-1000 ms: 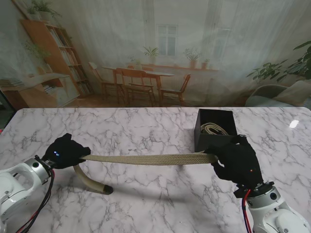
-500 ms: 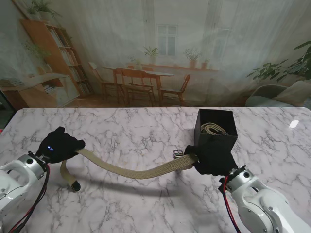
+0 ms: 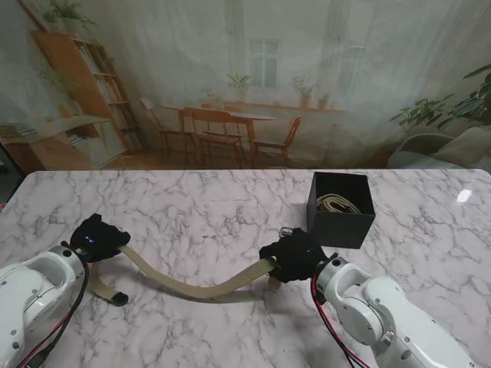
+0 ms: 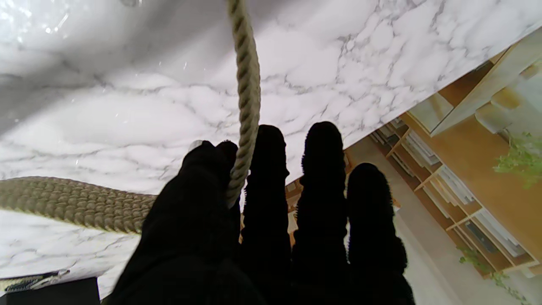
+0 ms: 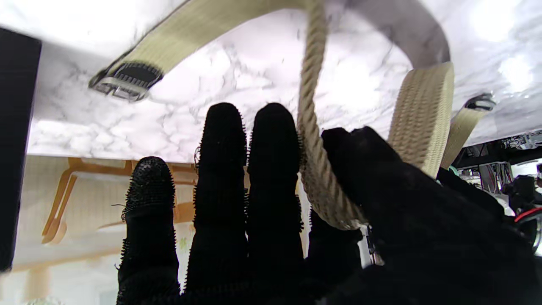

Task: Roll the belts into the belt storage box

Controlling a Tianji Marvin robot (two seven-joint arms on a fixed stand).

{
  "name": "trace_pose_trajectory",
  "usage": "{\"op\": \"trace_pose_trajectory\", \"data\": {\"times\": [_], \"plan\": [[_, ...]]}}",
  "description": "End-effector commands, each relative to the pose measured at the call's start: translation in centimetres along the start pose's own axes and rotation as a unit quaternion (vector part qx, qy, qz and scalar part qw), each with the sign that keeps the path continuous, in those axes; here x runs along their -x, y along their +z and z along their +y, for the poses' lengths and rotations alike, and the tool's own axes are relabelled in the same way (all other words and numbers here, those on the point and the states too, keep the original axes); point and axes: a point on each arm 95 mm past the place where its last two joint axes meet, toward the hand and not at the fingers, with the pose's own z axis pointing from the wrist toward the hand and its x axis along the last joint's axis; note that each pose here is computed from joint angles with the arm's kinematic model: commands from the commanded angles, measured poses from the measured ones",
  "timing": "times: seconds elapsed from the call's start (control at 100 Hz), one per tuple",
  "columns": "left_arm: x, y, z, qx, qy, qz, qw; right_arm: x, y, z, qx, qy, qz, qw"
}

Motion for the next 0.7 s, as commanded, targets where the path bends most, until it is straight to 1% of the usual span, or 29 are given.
{"op": "trace_pose_trajectory", "data": {"times": [0.0,0.08,0.17,0.24,0.33,0.46,0.58,0.69], "plan": [[0.2,0.5,0.7,0.021,-0.004,-0.004,0.9998,0.2,0.3,-1.2,-0.014,0.013,-0.008,0.9998],[0.2,0.9,1.2,0.034,-0.008,-0.007,0.9993,0.2,0.7,-2.0,-0.029,0.024,-0.012,0.9992],[0.3,1.4,1.8,0.05,-0.007,-0.014,0.9986,0.4,0.7,-2.8,-0.056,0.038,-0.003,0.9977],[0.4,1.6,2.4,0.061,-0.01,-0.02,0.9979,0.5,0.5,-3.1,-0.061,0.037,0.003,0.9974],[0.6,1.9,3.1,0.076,-0.012,-0.03,0.9966,0.5,-0.1,-2.9,-0.046,0.042,0.011,0.998],[0.9,2.2,3.9,0.092,-0.012,-0.041,0.9949,0.6,-1.2,-2.0,0.002,0.056,0.027,0.9981],[1.3,2.4,4.4,0.102,-0.012,-0.051,0.9934,0.5,-2.5,-0.8,0.018,0.065,0.05,0.9965],[1.5,2.5,4.6,0.105,-0.015,-0.054,0.9929,0.7,-3.1,-0.1,0.042,0.054,0.055,0.9962]]}}
